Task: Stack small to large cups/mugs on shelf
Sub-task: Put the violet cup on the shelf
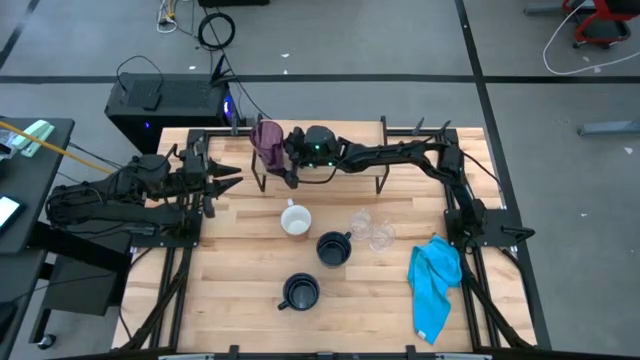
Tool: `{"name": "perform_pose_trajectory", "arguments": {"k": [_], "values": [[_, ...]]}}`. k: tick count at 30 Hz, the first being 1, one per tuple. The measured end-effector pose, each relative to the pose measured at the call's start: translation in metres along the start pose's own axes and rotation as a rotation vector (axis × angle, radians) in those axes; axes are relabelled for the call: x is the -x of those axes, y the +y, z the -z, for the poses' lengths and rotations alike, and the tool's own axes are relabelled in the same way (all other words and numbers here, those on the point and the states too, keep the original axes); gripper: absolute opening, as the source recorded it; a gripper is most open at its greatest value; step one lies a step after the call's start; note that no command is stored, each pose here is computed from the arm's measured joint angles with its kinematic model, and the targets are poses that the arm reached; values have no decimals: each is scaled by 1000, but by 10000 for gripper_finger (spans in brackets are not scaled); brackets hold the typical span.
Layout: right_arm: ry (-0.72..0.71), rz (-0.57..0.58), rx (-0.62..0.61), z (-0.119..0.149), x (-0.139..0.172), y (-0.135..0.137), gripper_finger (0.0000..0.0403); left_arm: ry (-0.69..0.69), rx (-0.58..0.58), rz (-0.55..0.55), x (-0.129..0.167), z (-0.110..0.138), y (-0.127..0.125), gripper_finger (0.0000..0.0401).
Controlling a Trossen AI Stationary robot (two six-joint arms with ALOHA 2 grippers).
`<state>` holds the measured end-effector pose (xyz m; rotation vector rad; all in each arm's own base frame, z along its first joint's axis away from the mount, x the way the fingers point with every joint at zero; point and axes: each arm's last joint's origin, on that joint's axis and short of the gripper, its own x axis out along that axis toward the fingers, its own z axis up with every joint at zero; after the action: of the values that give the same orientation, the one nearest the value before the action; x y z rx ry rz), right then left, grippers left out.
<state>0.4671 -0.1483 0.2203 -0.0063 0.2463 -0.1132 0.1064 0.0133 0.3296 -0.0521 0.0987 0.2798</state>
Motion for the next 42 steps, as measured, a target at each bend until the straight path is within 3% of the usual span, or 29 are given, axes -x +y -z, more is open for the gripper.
{"name": "perform_pose_trajectory", "arguments": {"k": [6, 18, 42], "values": [[12, -20, 7, -10, 8, -2, 400, -1, 3, 0, 0, 0, 0, 112], [102, -36, 14, -4, 12, -4, 400, -1, 4, 0, 0, 0, 0, 110], [449, -99, 83, -37, 27, -3, 400, 11, 4, -1, 0, 1, 0, 110]]}}
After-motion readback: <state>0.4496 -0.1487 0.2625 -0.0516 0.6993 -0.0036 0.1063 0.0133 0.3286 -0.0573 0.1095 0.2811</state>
